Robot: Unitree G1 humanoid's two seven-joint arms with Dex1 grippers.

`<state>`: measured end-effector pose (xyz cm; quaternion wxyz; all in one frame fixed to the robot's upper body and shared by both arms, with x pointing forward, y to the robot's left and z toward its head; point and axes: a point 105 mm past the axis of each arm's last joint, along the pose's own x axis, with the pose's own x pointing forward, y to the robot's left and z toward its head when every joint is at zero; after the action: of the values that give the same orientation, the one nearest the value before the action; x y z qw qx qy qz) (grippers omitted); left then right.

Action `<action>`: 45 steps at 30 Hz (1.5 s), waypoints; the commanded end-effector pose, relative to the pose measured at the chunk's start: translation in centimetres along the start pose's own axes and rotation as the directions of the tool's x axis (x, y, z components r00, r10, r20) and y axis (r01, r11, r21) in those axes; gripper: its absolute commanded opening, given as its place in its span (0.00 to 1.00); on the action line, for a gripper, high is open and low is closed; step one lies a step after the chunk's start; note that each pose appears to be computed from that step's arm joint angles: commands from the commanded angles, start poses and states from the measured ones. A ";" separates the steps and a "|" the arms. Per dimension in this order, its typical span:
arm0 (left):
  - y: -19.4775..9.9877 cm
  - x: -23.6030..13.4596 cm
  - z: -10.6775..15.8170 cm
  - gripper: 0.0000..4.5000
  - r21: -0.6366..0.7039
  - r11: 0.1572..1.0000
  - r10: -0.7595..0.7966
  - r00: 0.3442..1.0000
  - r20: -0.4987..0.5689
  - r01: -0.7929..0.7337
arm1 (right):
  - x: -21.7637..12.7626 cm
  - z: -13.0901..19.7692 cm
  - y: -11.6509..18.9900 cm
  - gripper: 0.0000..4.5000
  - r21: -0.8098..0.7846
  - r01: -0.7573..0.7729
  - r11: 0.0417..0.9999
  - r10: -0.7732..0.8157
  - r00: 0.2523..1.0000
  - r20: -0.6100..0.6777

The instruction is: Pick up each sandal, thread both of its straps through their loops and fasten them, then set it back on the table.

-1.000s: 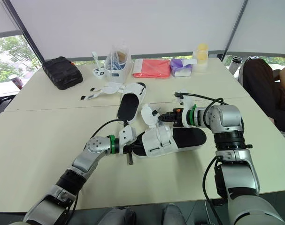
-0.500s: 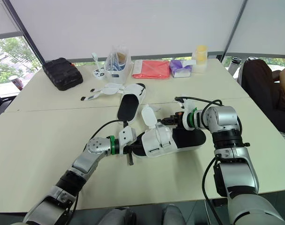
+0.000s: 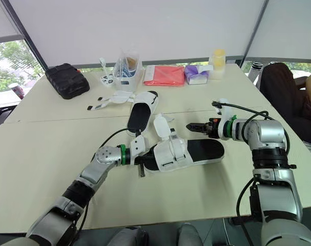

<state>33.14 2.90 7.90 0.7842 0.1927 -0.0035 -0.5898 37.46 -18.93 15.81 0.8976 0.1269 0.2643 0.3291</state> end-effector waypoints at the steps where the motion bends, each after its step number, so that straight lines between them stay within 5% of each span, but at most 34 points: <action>1: 0.5 -0.4 -2.8 0.00 -0.005 1.000 0.015 0.993 -0.119 -0.016 | 0.2 3.2 3.8 0.99 -0.131 -0.158 0.979 0.168 0.983 0.071; 15: 0.1 1.3 -2.0 0.00 0.050 0.998 -0.023 0.996 -0.083 0.027 | 7.0 0.6 5.5 0.99 -0.137 -0.296 0.945 0.282 0.952 -0.116; 29: -0.7 2.0 -1.6 0.00 0.052 0.998 -0.025 0.998 -0.065 0.028 | 8.7 3.1 10.2 0.99 0.108 -0.503 0.857 0.511 0.858 -0.059; 45: -1.2 2.0 -1.8 0.00 0.037 0.999 -0.005 0.998 -0.059 0.008 | 12.1 4.1 9.0 0.99 0.217 -0.340 0.915 0.325 0.940 0.102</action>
<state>33.97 1.68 8.29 0.7859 0.2236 -0.0419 -0.5751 42.34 -4.99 15.64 0.8112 0.2921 0.2860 0.4182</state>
